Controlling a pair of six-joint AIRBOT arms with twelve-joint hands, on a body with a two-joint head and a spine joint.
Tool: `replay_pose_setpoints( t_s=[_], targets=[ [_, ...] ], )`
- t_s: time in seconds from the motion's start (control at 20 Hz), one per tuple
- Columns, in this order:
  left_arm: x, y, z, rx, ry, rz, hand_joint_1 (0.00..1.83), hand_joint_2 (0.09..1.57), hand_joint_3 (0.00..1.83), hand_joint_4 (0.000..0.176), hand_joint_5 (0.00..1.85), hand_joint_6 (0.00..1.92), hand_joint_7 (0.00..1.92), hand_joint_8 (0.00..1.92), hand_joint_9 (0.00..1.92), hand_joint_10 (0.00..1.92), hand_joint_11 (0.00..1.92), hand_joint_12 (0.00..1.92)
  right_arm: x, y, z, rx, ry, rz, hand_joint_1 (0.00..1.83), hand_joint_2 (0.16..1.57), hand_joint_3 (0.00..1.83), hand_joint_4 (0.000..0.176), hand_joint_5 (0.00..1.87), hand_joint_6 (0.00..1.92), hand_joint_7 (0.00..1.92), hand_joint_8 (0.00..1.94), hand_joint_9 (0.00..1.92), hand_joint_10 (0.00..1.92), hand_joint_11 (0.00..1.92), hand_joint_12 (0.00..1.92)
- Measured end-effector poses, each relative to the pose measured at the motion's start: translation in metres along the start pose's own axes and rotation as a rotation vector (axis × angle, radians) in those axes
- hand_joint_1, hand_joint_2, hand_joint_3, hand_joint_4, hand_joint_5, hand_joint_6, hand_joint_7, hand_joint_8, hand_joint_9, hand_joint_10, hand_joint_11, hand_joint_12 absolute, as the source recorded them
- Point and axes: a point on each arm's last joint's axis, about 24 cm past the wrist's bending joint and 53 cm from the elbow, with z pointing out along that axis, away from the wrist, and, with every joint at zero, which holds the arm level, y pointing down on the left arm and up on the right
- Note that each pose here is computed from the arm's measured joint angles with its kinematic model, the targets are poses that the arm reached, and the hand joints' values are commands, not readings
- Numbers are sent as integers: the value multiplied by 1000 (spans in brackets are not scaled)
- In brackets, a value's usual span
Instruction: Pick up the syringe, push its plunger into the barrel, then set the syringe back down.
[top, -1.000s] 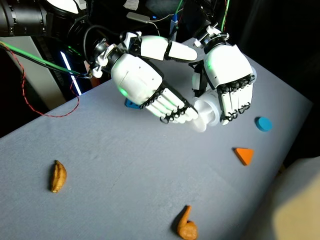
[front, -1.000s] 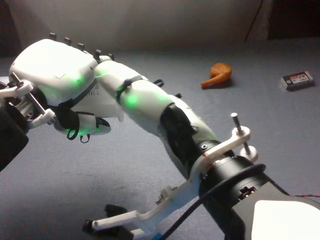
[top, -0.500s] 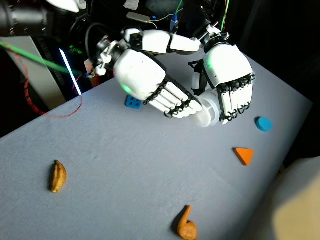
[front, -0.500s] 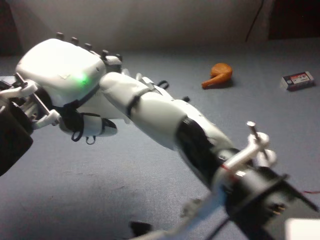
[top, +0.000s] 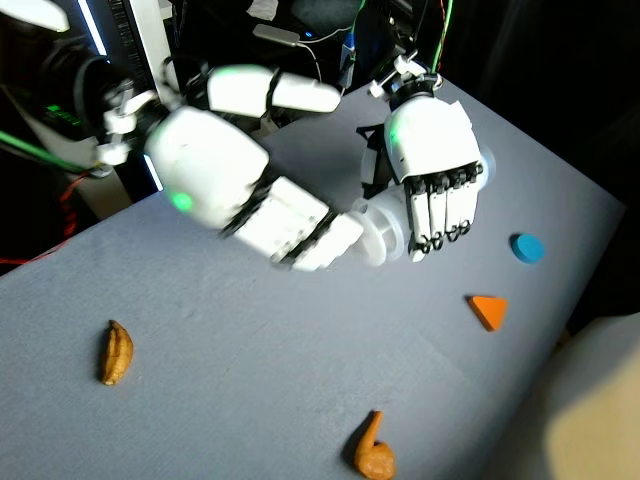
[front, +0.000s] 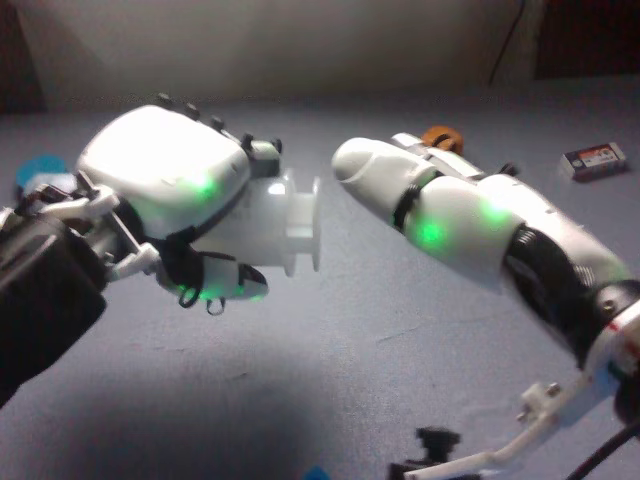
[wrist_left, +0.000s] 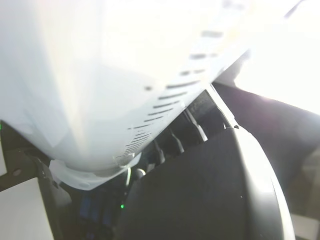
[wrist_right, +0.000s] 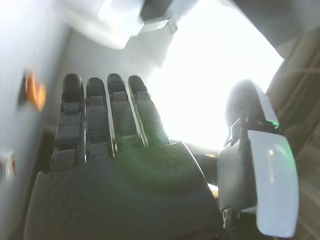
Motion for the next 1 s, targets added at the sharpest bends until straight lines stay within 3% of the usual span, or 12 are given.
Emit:
replay_pose_setpoints(
  t_s=[0.2, 0.4, 0.55, 0.7, 0.75, 0.9, 1.0],
  targets=[
    [16, 1, 4, -12, 10, -30, 1387, 1073, 0, 0, 1005, 814, 1078, 832, 1004, 1083, 890, 1029, -15, 0, -14, 18, -15, -144, 0, 1089, 0, 0, 69, 4, 73, 0, 35, 2, 0, 258],
    [21, -6, 8, -1, 0, -48, 1386, 1076, 0, 0, 999, 813, 1074, 845, 1001, 1088, 885, 1006, -21, 1, -15, 24, -20, -363, 0, 1088, 0, 0, 40, 0, 45, 3, 18, 3, 0, 284],
    [29, -7, 9, 2, 11, -51, 1385, 1076, 0, 0, 1009, 804, 1070, 841, 992, 1107, 897, 1022, -24, -8, -16, 70, -24, -437, 0, 1089, 0, 0, 65, 10, 86, 12, 59, 13, 0, 378],
    [40, -11, 9, 6, 26, -61, 1384, 1076, 0, 0, 1015, 816, 1087, 828, 965, 1118, 858, 1056, -24, -6, -17, 65, -24, -549, 0, 1088, 0, 0, 60, 1, 70, 0, 42, 1, 0, 261],
    [42, -12, 11, 11, 28, -59, 1384, 1076, 0, 0, 1019, 811, 1085, 832, 963, 1120, 860, 1056, -23, -6, -18, 65, -21, -554, 0, 1088, 0, 0, 60, 1, 70, 0, 42, 1, 0, 259],
    [54, -15, 12, 20, 45, -52, 1385, 1076, 0, 0, 1019, 810, 1084, 833, 963, 1120, 861, 1056, -21, -6, -19, 66, -14, -701, 0, 1088, 0, 0, 60, 1, 70, 0, 41, 0, 0, 259],
    [60, -22, 13, 58, 49, -29, 1382, 1097, 0, 0, 909, 915, 1060, 891, 959, 1151, 868, 1057, -25, -6, -19, 69, -27, -729, 0, 1088, 0, 0, 66, 1, 95, 3, 75, 5, 0, 320]
  ],
)
